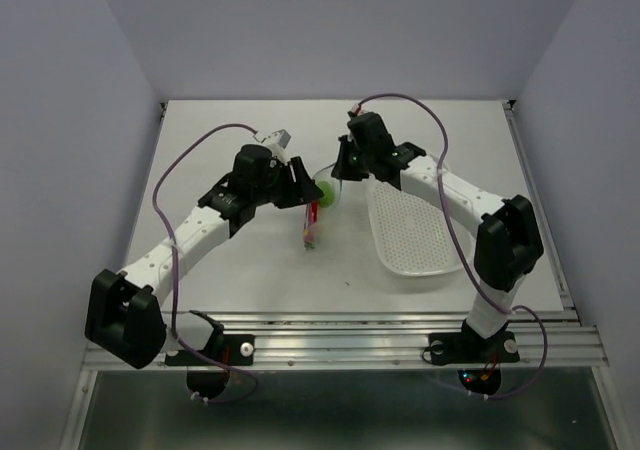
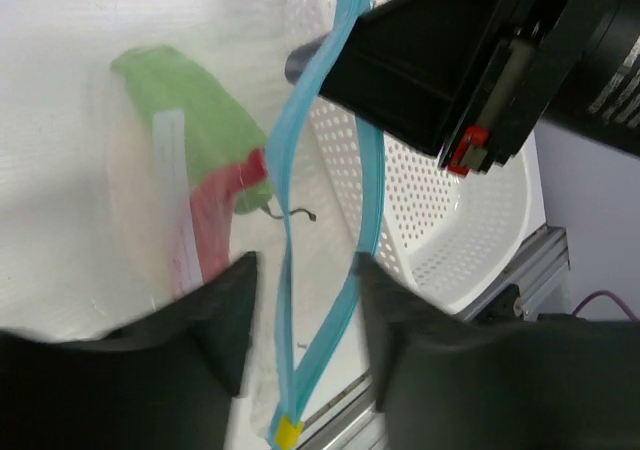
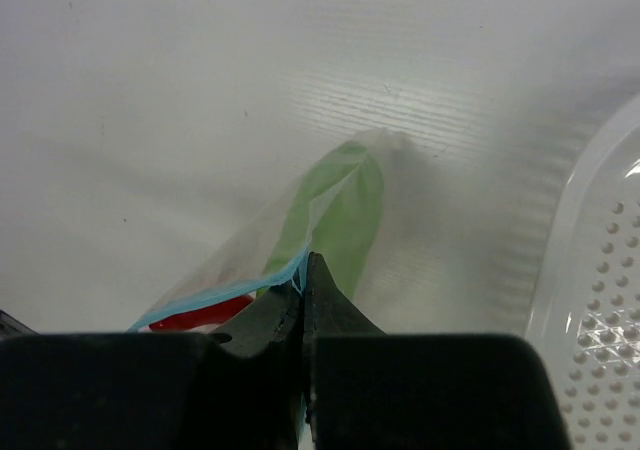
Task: Place the food in the zip-top bag and seal the zipper
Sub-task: Zip the zipper food storage bag at the center of the board.
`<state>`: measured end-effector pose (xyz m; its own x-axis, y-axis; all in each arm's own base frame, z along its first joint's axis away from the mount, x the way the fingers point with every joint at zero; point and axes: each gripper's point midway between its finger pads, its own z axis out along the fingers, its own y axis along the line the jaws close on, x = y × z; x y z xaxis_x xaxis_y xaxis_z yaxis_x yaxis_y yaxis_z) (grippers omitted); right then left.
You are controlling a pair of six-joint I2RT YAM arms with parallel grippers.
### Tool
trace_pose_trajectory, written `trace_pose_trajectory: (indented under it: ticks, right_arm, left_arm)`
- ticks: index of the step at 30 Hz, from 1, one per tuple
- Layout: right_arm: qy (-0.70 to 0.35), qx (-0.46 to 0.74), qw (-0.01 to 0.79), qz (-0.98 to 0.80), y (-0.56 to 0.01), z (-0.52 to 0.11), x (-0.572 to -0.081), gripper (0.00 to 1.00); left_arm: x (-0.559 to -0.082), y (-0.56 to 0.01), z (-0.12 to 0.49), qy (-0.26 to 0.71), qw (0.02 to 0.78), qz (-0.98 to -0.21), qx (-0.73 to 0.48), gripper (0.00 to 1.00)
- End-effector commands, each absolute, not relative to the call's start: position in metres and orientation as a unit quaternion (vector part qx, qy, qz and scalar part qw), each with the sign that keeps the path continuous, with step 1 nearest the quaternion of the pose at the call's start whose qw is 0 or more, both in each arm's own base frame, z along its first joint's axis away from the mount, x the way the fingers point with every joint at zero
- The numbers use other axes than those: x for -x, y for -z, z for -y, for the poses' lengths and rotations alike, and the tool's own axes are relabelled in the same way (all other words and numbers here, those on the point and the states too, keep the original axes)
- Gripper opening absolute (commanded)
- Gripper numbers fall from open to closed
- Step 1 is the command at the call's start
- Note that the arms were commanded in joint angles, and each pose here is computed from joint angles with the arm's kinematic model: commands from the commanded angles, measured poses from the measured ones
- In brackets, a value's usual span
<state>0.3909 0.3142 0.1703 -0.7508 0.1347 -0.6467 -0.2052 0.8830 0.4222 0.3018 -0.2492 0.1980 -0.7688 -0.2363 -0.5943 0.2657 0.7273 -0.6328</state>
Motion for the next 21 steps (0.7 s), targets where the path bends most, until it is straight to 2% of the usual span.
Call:
trace_pose_trajectory:
  ticks: [1,3,6,7,8,13,21]
  right_arm:
    - [-0.234,-0.007,0.355,-0.905,-0.194,-0.304,-0.407,0.01]
    - [-0.228,-0.016,0.341,-0.912,-0.186,-0.298,-0.412,0.01]
    - [-0.257,-0.016,0.305,-0.917,-0.18,-0.302,-0.408,0.01]
    - [-0.256,-0.024,0.297,-0.92,-0.175,-0.299,-0.411,0.01]
    - [-0.252,-0.025,0.296,-0.921,-0.177,-0.299,-0.412,0.01]
    - [-0.237,-0.03,0.29,-0.927,-0.179,-0.292,-0.425,0.01]
    - [-0.254,-0.027,0.258,-0.932,-0.172,-0.297,-0.422,0.01]
  left_arm:
    - [-0.29,-0.217,0.247,0.375,0.384,-0.842,-0.058,0.68]
    - [-0.285,-0.212,0.243,0.369,0.39,-0.841,-0.06,0.82]
    - [-0.273,-0.216,0.238,0.371,0.418,-0.827,-0.066,0.89]
    - [-0.265,-0.225,0.235,0.375,0.432,-0.817,-0.072,0.97]
    - [-0.266,-0.231,0.237,0.372,0.457,-0.805,-0.068,0.99]
    - [-0.247,-0.22,0.226,0.349,0.509,-0.784,-0.063,0.99]
    - [-0.239,-0.174,0.227,0.342,0.503,-0.791,-0.066,0.99]
